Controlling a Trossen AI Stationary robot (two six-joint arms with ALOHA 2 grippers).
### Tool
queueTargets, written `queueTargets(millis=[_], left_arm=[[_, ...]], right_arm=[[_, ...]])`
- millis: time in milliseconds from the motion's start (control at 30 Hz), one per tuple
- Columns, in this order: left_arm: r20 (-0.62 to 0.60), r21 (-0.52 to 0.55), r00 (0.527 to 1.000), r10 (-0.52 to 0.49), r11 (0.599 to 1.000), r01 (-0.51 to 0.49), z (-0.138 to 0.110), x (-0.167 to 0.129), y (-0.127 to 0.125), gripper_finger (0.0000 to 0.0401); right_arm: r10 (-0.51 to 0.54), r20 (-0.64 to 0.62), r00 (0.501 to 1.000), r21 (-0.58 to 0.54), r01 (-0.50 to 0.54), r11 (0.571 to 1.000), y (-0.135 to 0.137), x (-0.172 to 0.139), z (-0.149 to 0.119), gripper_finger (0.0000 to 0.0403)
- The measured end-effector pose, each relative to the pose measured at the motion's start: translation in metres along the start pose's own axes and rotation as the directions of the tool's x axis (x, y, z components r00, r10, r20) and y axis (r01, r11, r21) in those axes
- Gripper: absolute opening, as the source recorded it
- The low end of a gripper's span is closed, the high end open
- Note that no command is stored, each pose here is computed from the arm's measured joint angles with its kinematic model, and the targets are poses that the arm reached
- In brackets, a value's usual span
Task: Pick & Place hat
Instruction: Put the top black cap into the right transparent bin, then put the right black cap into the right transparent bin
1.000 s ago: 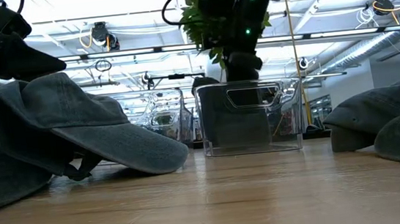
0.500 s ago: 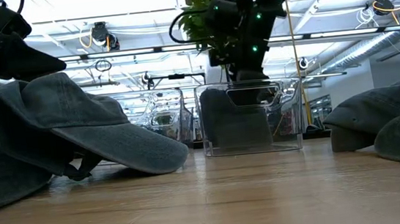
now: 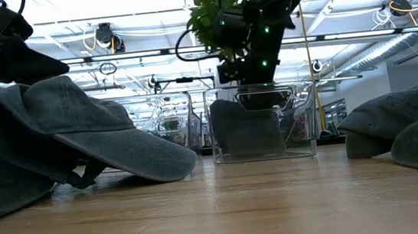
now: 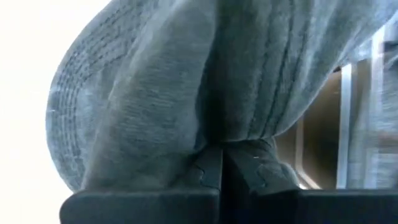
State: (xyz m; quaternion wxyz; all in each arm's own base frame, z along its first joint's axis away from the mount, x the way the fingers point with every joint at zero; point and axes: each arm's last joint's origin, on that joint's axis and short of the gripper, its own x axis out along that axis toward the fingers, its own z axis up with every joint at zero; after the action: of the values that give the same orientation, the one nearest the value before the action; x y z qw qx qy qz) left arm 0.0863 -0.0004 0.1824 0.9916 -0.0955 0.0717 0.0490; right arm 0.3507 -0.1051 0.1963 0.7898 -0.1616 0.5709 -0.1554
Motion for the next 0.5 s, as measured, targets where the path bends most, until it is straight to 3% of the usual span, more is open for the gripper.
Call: queueTargets(millis=[200,500], left_arm=[[0.0,0.0,1.0,0.001,1.0,-0.001,0.0,0.0,0.0,0.0035],[0.0,0.0,1.0,0.0,1.0,0.0,0.0,0.0,0.0,0.0035]], right_arm=[[-0.041,0.057,0.998,0.018,0.04,0.999,-0.016,-0.039,0.01,0.0],[-0.03,0.084,0.996,0.051,0.026,0.998,-0.006,-0.108,0.005,0.0]])
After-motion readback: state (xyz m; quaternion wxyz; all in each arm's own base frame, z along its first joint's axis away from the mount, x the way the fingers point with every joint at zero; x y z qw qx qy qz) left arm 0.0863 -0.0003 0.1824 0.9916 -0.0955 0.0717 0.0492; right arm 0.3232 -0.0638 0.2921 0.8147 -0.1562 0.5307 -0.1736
